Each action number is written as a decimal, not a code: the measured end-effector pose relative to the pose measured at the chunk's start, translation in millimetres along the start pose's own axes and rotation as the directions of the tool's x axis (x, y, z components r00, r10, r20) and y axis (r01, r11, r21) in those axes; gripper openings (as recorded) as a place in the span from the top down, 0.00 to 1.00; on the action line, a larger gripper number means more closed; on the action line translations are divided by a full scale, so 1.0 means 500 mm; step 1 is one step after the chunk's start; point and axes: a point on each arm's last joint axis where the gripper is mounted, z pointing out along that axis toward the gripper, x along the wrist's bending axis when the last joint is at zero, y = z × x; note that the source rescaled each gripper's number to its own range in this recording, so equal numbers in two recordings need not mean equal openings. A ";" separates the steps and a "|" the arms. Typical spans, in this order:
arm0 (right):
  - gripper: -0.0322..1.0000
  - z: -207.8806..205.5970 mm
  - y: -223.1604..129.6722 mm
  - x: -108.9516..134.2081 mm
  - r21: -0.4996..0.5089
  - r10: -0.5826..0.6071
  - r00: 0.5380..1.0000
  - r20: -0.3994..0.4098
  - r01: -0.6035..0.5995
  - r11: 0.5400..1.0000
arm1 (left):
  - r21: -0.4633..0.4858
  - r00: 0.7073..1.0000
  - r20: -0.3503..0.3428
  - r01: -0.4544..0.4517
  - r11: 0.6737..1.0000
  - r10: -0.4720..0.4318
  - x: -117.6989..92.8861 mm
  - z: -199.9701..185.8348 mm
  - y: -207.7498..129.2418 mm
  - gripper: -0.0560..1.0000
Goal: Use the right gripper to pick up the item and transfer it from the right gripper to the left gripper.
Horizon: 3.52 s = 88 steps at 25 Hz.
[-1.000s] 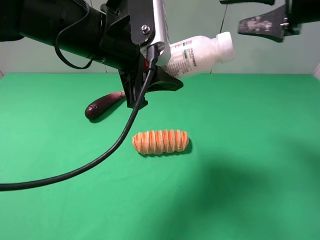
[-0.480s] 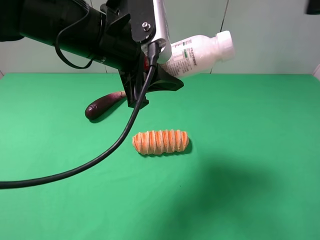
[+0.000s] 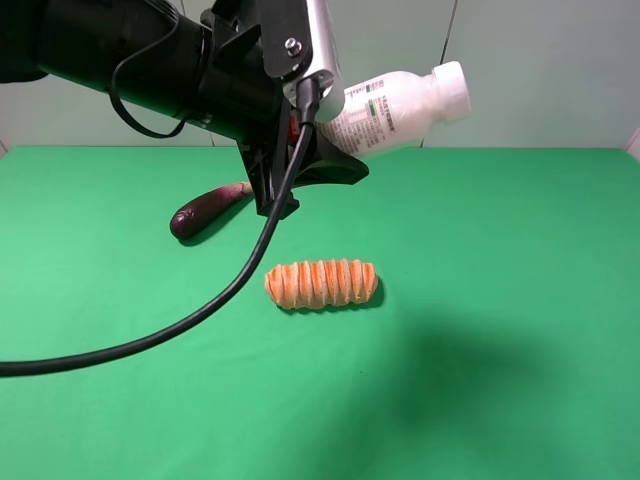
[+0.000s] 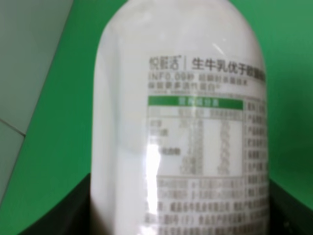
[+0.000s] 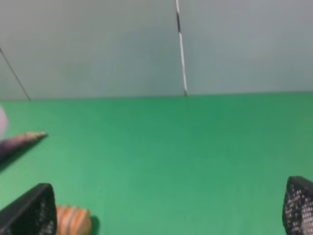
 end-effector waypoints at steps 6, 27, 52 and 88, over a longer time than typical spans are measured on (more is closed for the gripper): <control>0.00 -0.039 -0.037 -0.005 0.066 0.024 0.998 0.061 -0.028 0.997 | 0.000 1.000 0.000 0.000 1.000 0.000 0.000 0.000 0.000 0.93; 0.00 -0.046 -0.053 -0.013 0.130 0.020 0.994 0.110 -0.035 0.991 | 0.000 1.000 0.000 -0.002 1.000 0.002 0.000 0.000 0.000 0.93; 0.00 -0.022 -0.176 -0.029 0.100 0.005 0.988 0.157 -0.020 0.995 | 0.002 1.000 -0.007 0.000 1.000 0.000 0.001 0.000 0.000 0.93; 0.00 -0.023 -0.176 -0.030 0.096 0.003 0.987 0.158 -0.019 0.995 | 0.083 0.985 -0.059 0.165 0.983 -0.161 0.036 -0.025 -0.040 0.93</control>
